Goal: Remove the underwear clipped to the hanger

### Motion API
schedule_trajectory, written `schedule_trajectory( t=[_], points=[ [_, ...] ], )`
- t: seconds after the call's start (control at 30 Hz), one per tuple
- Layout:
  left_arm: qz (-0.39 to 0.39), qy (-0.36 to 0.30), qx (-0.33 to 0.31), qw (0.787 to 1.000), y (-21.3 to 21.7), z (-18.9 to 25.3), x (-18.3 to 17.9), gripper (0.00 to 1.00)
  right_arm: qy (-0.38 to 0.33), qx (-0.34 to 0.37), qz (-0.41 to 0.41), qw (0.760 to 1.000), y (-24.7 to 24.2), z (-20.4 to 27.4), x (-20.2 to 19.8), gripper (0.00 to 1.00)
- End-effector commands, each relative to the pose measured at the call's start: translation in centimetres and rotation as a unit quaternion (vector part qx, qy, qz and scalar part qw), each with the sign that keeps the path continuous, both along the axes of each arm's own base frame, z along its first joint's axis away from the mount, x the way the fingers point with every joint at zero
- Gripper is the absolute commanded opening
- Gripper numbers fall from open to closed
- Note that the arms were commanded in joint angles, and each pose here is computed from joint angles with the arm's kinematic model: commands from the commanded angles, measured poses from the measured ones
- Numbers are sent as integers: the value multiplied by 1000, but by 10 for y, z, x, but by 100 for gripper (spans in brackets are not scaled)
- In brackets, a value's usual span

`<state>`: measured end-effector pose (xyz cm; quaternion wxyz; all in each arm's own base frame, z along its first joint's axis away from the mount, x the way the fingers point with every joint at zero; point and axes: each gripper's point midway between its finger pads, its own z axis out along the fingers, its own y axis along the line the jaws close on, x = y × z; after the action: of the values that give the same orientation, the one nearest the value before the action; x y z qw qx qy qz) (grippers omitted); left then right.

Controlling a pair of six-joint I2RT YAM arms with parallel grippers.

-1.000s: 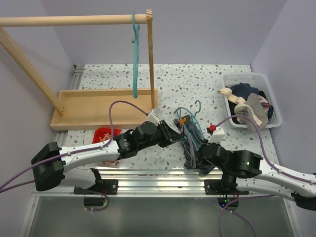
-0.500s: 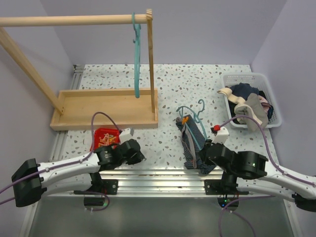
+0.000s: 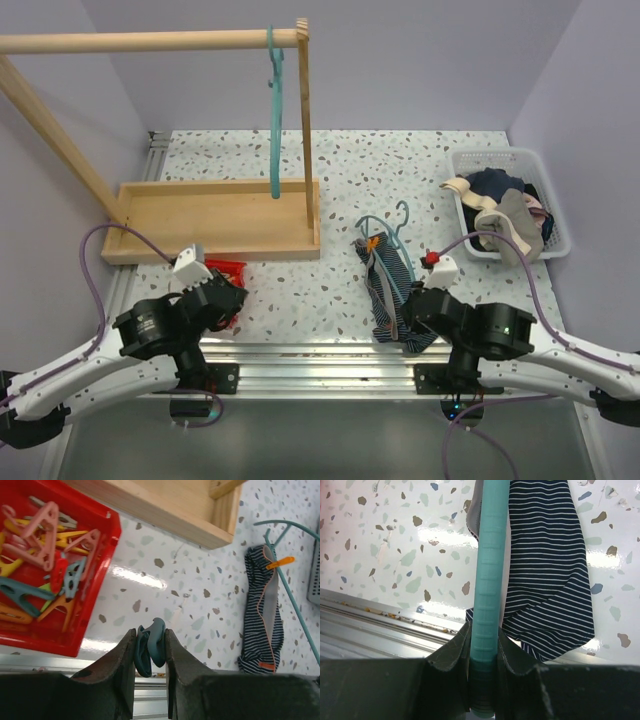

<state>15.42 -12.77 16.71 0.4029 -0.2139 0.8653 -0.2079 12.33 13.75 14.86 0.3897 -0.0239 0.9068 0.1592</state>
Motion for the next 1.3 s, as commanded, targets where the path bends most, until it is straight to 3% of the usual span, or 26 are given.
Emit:
schedule_trajectory(
  t=[0.0,0.1,0.2,0.27,0.33,0.37,0.43,0.47,0.5,0.57,0.7,0.73,0.8,0.93,1.07,1.27],
  points=[
    [84,4,59,995,51,-12,-3,13,-20,29,0,999,16,20,8,0],
    [116,-5,48,992,61,-10,-1,15,-17,31,8,999,24,20,9,0],
    [161,-26,52,985,79,-1,2,3,-15,26,12,999,29,19,9,0],
    [182,-54,49,981,89,10,7,3,-14,23,15,1000,31,19,10,0],
    [193,-70,47,978,93,17,10,16,-13,23,17,1000,33,19,10,0],
    [200,-82,48,975,96,21,12,35,-14,22,17,1000,33,19,11,0],
    [209,-91,45,973,98,24,14,55,-13,21,19,1000,34,20,10,0],
    [215,-97,44,971,99,25,16,81,-13,18,20,1000,35,19,11,0],
    [217,-98,47,970,99,25,16,90,-13,18,21,1000,35,19,11,0],
    [216,-98,51,970,98,25,17,100,-13,17,22,1000,36,20,11,0],
    [167,-98,70,978,77,30,23,100,-13,17,23,1000,36,19,11,0],
    [152,-110,43,981,59,39,31,100,-12,17,24,999,37,18,10,0],
    [79,-109,61,989,31,41,35,100,-11,18,25,999,36,16,10,0],
    [-22,-114,5,993,-41,54,45,100,-11,22,23,999,34,15,9,0],
    [-104,-78,-46,990,-107,47,44,100,-9,23,31,999,33,12,6,0],
    [-146,-32,-90,985,-174,18,54,100,1,18,40,999,31,3,1,0]
  ],
)
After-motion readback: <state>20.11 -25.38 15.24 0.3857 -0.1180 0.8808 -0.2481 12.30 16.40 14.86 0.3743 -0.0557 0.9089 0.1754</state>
